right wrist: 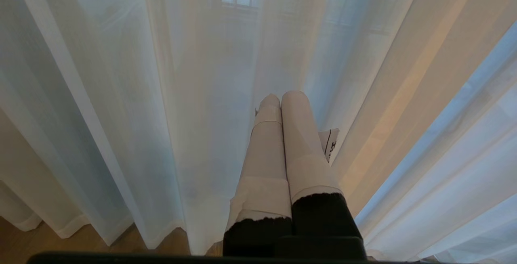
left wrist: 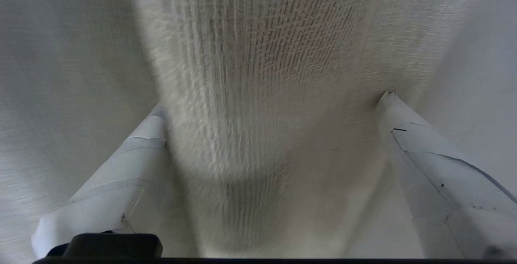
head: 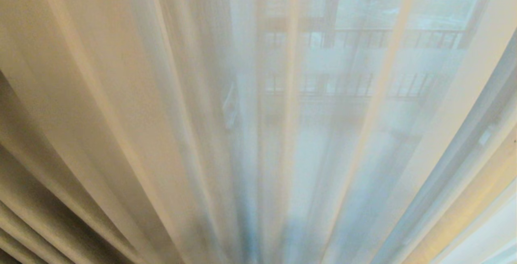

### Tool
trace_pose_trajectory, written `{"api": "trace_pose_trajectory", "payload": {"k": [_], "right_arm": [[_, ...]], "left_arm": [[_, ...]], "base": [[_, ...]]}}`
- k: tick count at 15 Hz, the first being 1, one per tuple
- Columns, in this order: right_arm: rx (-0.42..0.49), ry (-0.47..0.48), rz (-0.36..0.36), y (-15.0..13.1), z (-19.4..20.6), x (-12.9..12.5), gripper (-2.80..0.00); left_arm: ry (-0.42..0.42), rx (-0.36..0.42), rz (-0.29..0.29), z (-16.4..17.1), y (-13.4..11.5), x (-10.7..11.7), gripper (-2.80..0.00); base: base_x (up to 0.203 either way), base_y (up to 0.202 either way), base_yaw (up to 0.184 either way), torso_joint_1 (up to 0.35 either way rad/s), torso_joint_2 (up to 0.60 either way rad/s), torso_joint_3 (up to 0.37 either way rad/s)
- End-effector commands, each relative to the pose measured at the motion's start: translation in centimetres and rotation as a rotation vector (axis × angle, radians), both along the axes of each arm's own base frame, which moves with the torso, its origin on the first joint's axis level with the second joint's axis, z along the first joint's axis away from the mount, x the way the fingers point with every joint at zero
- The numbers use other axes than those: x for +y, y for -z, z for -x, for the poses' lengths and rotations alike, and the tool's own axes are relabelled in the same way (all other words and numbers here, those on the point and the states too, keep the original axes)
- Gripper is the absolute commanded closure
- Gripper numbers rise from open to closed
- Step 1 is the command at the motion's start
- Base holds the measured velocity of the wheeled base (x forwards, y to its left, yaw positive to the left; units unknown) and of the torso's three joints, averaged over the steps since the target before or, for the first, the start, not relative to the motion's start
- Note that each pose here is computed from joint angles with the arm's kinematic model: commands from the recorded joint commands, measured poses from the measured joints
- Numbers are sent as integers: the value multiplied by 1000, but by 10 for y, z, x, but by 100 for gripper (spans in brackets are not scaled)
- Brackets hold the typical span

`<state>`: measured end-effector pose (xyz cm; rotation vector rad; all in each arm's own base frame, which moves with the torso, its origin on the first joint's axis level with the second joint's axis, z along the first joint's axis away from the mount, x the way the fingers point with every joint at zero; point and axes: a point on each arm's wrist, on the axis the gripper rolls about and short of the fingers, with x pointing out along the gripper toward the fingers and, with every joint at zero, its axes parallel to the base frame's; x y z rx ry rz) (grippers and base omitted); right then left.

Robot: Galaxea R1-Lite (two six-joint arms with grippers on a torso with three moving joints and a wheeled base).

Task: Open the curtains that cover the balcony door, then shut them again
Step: Close the outer curtains on both sides

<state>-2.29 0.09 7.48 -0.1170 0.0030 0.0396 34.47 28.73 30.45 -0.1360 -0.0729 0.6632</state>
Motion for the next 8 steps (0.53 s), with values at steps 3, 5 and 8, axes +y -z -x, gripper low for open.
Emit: {"api": "trace_pose_trajectory", "payload": {"k": [3,5,8], "right_arm": [[1,-1,1,0,0,0,0],[2,-2,1,0,0,0,0],[2,-1,1,0,0,0,0]], "left_arm": [[55,-19,14,-9,-3,-15,-280],[74,-21,13,-10,-4,-17,-280],[89,-20,12,-9,-5,-17,-280]], "base": [[0,0,0,0,0,0],[0,0,0,0,0,0],[0,0,0,0,0,0]]}}
